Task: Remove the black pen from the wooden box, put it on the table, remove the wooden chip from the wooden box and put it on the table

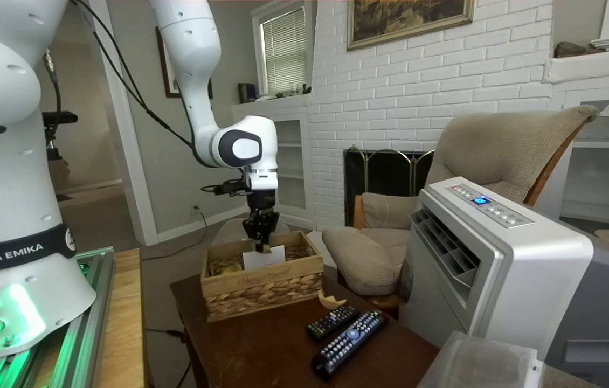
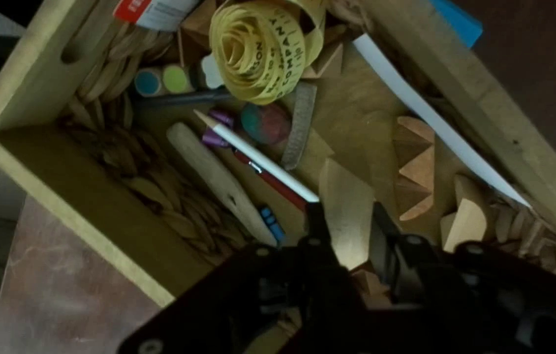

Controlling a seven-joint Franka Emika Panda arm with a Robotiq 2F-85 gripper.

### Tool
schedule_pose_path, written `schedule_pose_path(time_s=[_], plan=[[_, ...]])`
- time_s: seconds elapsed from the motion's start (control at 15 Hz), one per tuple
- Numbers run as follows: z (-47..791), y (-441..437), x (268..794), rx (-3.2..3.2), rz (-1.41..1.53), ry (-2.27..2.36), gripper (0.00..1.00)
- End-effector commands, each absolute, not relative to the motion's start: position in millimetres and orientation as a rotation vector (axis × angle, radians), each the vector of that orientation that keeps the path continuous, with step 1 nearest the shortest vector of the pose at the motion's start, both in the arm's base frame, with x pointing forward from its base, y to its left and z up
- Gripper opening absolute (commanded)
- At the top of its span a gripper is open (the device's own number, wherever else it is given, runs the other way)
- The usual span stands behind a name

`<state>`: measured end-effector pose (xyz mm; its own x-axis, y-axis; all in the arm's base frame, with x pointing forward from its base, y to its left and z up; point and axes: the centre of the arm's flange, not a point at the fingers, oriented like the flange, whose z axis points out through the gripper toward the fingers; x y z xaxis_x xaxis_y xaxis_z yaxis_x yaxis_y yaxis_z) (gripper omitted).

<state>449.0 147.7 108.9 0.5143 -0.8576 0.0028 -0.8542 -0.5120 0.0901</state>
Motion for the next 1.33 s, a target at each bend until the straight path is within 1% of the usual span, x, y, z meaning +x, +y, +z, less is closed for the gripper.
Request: schedule_pose_path(time_s=[0.0,0.27,0.47,0.67,1.0,1.27], plan=[[154,129,446,2.767,-0.075,-1.223,0.06],[179,107,454,2.82,-0.022,-0.915,0.06],[193,79,470,2.816,0.072,-0.698,0.06],[201,47,488,2.806,0.074,-0.47,0.06],[195,0,516,2.914,0.046,-0.108,0.06],[177,-27,531,2.968,0.118,0.207,0.06]])
